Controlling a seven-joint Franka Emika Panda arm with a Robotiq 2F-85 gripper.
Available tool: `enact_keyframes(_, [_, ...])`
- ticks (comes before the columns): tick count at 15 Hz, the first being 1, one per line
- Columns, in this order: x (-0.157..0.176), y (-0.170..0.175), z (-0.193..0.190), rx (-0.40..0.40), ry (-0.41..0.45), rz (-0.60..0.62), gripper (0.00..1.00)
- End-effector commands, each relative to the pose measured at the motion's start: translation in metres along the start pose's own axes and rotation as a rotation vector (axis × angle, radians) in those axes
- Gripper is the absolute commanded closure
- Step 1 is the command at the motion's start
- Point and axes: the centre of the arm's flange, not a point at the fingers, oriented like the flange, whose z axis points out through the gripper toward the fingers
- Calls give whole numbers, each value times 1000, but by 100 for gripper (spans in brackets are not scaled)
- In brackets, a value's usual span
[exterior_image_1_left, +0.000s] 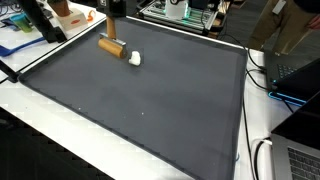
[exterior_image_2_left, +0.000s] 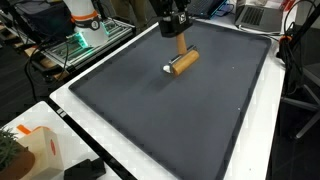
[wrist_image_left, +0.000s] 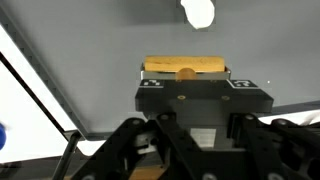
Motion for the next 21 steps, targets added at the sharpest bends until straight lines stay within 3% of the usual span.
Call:
enact_keyframes(1, [-47,0,-25,2,-41,-136,78])
enact_keyframes(3, [-62,-17,-13,-2,-73,-187,78])
enact_keyframes(4, [-38,-9,-10,-2,-52,-137,53])
enact_keyframes(7, [-54,-20,-3,0,-77,-170,53])
enact_keyframes(8, [-53,-26,4,-12,-64,-165,78])
enact_keyframes(16, [-58,-40,67,-88,-130,-152,78])
enact_keyframes(21, [-55,-34,78,-147,-185,-174,78])
